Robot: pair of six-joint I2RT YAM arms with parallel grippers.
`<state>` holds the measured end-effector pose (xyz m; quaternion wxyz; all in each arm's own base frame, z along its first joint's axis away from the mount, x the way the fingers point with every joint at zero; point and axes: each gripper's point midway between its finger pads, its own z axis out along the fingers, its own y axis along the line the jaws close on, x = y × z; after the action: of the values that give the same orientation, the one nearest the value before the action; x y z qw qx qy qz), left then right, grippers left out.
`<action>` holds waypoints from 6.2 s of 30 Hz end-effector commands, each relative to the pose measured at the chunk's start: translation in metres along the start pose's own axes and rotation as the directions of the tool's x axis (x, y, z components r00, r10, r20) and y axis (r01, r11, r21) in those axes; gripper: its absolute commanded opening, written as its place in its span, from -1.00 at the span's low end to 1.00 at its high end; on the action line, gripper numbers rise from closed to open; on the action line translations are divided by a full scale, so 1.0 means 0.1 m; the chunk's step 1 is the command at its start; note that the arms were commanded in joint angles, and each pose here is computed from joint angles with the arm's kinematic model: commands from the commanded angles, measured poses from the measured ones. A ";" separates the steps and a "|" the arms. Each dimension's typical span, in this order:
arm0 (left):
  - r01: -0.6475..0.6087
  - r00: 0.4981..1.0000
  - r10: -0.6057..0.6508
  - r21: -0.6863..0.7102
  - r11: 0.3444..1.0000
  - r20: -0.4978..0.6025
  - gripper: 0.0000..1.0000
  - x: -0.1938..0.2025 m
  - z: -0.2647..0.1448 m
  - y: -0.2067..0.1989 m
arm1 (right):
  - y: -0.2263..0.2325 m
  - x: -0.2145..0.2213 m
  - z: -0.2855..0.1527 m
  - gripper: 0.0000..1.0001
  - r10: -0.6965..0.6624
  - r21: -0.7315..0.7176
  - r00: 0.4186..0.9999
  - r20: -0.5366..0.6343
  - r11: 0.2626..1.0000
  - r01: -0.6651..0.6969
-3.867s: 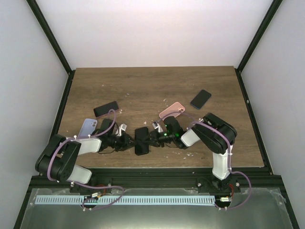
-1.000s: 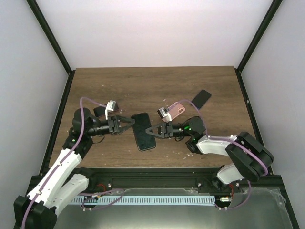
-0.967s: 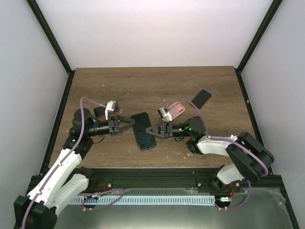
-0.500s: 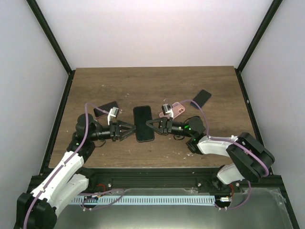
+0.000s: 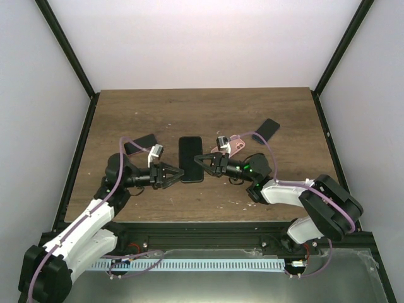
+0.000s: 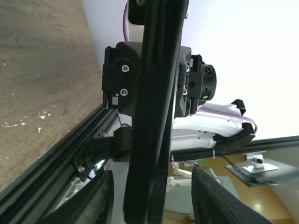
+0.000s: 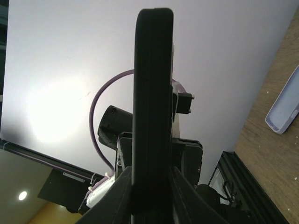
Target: Put the phone into the phone case
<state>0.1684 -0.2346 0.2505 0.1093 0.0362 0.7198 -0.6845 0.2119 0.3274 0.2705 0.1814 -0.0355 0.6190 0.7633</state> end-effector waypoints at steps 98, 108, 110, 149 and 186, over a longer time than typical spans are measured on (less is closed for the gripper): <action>-0.061 0.983 0.151 -0.601 0.797 0.101 1.00 -0.32 -0.37 0.94 | -1.78 0.08 -1.04 0.45 -0.040 0.822 0.999 0.026 0.570 0.001; -0.210 0.948 0.310 -0.597 0.774 0.069 1.00 -0.40 -0.43 0.57 | -1.63 -0.69 -1.52 0.80 -0.210 0.928 0.976 0.057 0.371 0.026; -0.229 0.940 0.333 -0.599 0.767 0.068 1.00 -0.41 -0.44 0.53 | -1.63 -0.92 -1.66 0.85 -0.239 0.953 0.968 0.071 0.303 0.005; -0.074 0.966 0.219 -0.671 0.738 0.135 0.68 -1.19 -0.04 1.36 | -2.22 -2.89 -2.94 0.97 -0.363 0.950 0.911 0.196 -0.161 -0.268; -0.341 0.922 0.367 -0.707 0.620 -0.122 0.15 -2.04 1.43 2.55 | -2.70 -2.95 -3.16 0.89 -0.278 0.870 0.875 0.397 -0.191 -0.455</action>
<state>0.4341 -0.3318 0.0415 0.2468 0.0887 0.9055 -0.3336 0.5180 0.0067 0.0345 0.2374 0.3365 0.9113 0.0055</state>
